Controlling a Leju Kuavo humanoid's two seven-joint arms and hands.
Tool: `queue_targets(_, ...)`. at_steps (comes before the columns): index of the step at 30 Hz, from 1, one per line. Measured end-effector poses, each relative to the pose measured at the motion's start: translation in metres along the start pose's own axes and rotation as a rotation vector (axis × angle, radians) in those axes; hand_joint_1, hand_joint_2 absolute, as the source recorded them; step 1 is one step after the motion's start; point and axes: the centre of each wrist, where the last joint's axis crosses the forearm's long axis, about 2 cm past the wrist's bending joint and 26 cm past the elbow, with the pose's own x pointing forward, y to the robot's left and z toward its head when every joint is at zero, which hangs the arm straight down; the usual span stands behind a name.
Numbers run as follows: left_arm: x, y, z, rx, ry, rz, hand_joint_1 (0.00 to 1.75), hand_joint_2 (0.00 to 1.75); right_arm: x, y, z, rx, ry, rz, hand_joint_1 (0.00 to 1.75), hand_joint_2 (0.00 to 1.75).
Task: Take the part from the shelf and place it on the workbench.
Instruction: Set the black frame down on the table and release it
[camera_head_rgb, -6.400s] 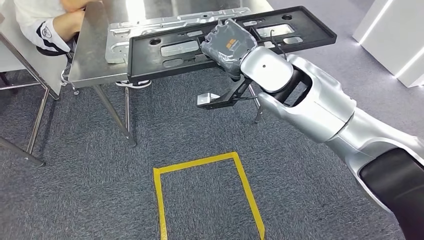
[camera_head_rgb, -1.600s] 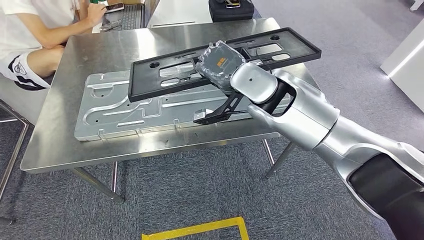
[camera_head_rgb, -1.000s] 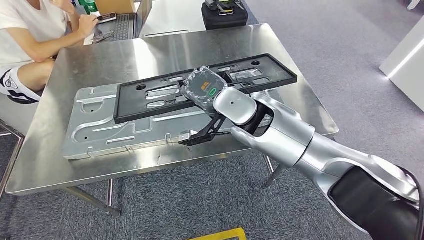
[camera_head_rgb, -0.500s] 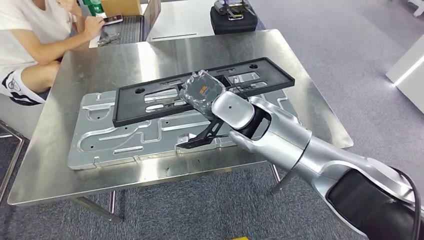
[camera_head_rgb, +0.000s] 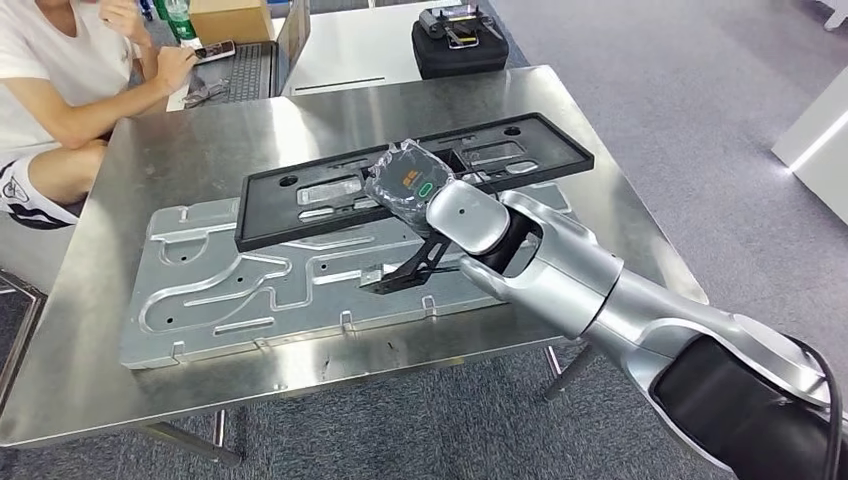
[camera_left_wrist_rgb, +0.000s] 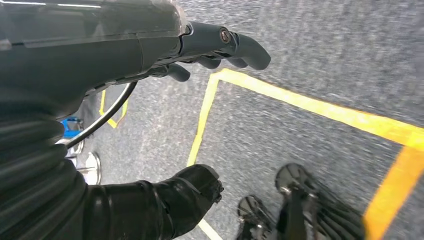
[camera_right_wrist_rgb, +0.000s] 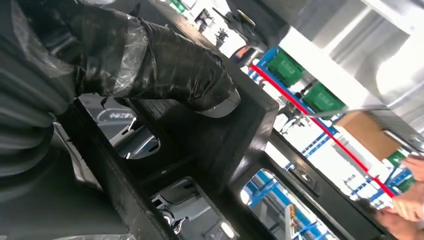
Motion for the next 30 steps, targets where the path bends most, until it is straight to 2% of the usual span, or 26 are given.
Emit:
queue_targets(17,0.000,-0.005,0.001,-0.007,-0.007,0.019,0.00,1.75,0.006,0.010,-0.001,0.021,-0.010,-0.023,1.75,1.75)
queue_targets(30,-0.001,-0.003,0.001,0.004,-0.032,0.032,0.00,1.75,0.029,0.033,0.002,0.045,-0.040,-0.089,1.75,1.75)
